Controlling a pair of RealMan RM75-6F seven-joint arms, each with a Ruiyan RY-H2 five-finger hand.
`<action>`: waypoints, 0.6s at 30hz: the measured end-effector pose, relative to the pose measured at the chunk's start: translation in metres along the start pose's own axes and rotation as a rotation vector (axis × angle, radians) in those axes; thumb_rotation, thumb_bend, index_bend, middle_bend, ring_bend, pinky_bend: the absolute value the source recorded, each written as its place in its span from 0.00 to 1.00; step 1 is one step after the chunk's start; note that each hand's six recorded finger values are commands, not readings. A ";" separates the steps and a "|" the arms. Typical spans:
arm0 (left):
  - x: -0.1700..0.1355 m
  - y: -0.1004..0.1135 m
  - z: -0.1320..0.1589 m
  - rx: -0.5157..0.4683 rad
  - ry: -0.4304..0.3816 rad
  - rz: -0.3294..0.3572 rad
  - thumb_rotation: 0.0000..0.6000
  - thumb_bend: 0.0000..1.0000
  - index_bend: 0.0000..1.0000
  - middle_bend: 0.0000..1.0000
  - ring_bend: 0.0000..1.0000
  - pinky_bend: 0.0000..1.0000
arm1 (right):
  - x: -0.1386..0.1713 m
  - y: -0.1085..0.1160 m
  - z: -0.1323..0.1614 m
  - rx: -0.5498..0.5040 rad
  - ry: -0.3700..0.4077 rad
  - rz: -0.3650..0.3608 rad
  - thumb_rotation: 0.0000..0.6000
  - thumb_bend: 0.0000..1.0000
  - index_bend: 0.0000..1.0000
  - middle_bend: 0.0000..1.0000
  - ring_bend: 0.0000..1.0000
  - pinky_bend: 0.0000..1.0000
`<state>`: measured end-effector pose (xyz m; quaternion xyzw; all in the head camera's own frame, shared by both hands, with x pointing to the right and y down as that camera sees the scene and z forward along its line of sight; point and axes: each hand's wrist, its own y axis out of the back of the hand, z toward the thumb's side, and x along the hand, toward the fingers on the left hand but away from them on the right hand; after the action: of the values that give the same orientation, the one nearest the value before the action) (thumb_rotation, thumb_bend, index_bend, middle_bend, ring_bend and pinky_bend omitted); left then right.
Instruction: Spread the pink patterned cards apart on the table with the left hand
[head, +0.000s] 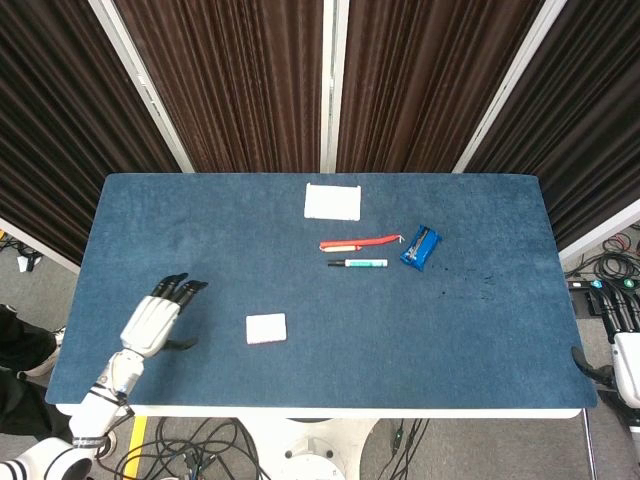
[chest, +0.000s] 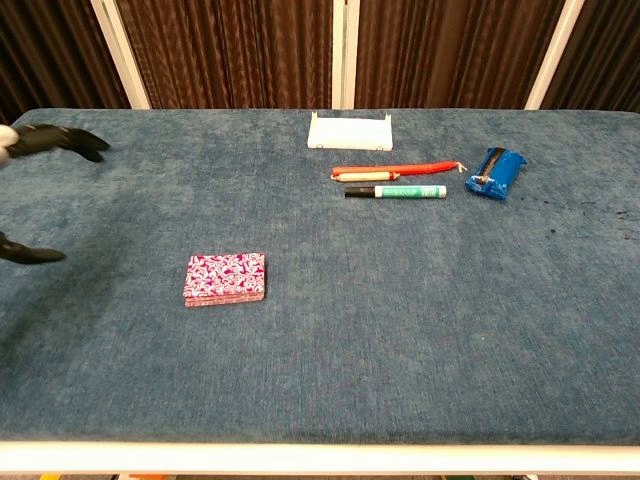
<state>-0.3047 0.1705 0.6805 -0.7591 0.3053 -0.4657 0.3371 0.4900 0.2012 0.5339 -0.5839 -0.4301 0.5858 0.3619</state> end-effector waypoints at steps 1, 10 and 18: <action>0.003 -0.003 0.007 -0.003 -0.016 -0.010 1.00 0.12 0.14 0.16 0.04 0.12 | 0.000 -0.002 -0.001 0.000 -0.001 0.005 1.00 0.21 0.00 0.00 0.00 0.00; 0.023 -0.023 0.045 -0.043 -0.077 -0.062 1.00 0.09 0.14 0.16 0.04 0.12 | 0.000 -0.006 -0.006 -0.010 -0.007 0.010 1.00 0.21 0.00 0.00 0.00 0.00; 0.038 -0.043 0.067 -0.083 -0.092 -0.097 1.00 0.10 0.13 0.19 0.04 0.12 | 0.000 -0.006 -0.012 -0.016 -0.017 0.011 1.00 0.21 0.00 0.00 0.00 0.00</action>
<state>-0.2229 0.1815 0.7115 -0.8070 0.2714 -0.4329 0.2962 0.5019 0.2042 0.5397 -0.5842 -0.4346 0.5892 0.3502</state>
